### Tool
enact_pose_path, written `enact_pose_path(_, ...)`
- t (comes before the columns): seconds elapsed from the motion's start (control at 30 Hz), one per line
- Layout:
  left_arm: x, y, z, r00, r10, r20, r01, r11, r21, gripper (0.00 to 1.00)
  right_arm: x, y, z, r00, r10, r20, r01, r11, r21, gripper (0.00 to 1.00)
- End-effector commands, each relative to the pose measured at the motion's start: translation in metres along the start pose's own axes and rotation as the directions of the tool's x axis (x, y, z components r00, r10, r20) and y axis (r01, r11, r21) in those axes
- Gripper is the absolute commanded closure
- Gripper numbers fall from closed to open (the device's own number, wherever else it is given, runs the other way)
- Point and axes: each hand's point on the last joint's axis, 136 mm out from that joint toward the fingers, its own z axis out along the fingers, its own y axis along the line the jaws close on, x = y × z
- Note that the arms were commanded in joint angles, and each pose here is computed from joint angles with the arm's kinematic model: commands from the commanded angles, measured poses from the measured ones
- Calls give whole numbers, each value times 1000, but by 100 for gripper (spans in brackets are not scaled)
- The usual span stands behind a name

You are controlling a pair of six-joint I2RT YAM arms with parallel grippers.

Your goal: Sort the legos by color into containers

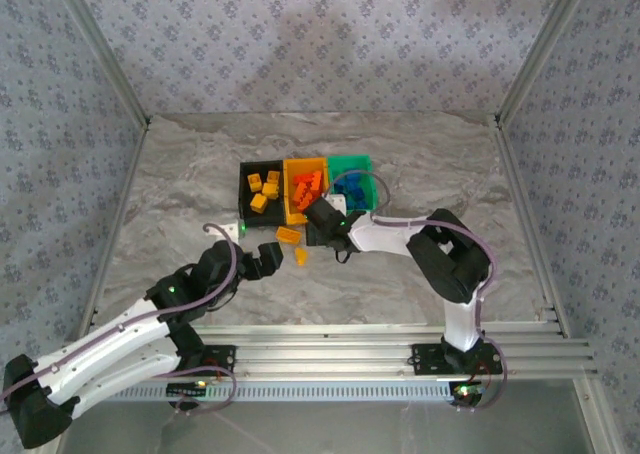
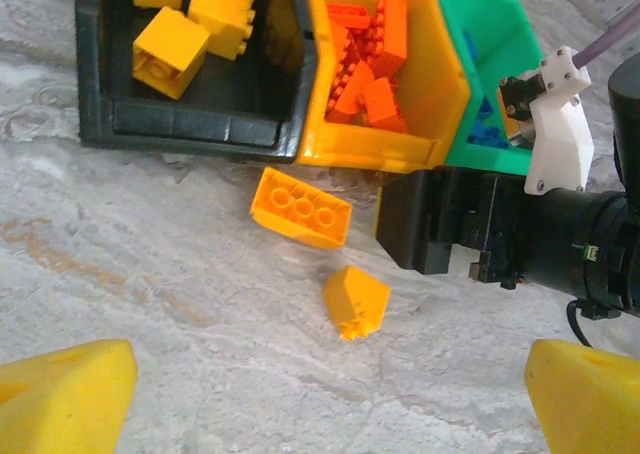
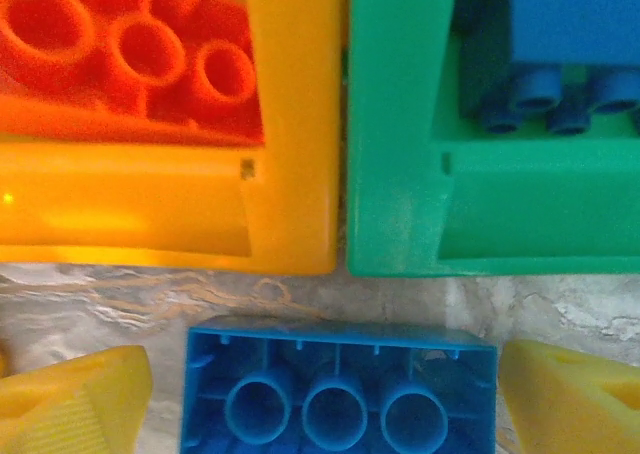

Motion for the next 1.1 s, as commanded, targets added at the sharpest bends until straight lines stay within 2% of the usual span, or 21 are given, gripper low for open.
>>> enact_pose_path(0.0,0,9,-3,1000,-12,16,12,999,-32,0,3,-9,6,1000,-18,-23,19,999,45,14)
enact_pose_path(0.17,2,12,-2,1000,-11,11,12,999,-44,0,6,-3,3,1000,-25,-13,25,1000,-1,27)
enact_pose_path(0.33,4,17,-2,1000,-18,14,19,998,-61,1,8,6,-21,1000,-23,21,25,996,-88,40)
enact_pose_path(0.53,5,21,-2,1000,-12,12,13,997,-70,1,2,5,-80,995,-9,97,26,985,-170,41)
enact_pose_path(0.7,10,26,-3,1000,-19,6,19,997,-79,1,-38,-15,-119,982,49,181,-17,984,-175,41)
enact_pose_path(0.87,12,29,-3,1000,-30,1,30,996,-84,1,-89,-34,-106,974,151,169,-125,980,-156,41)
enact_pose_path(1.07,15,34,-5,999,-42,-12,40,993,-107,1,-135,-37,-61,974,205,98,-193,974,-121,41)
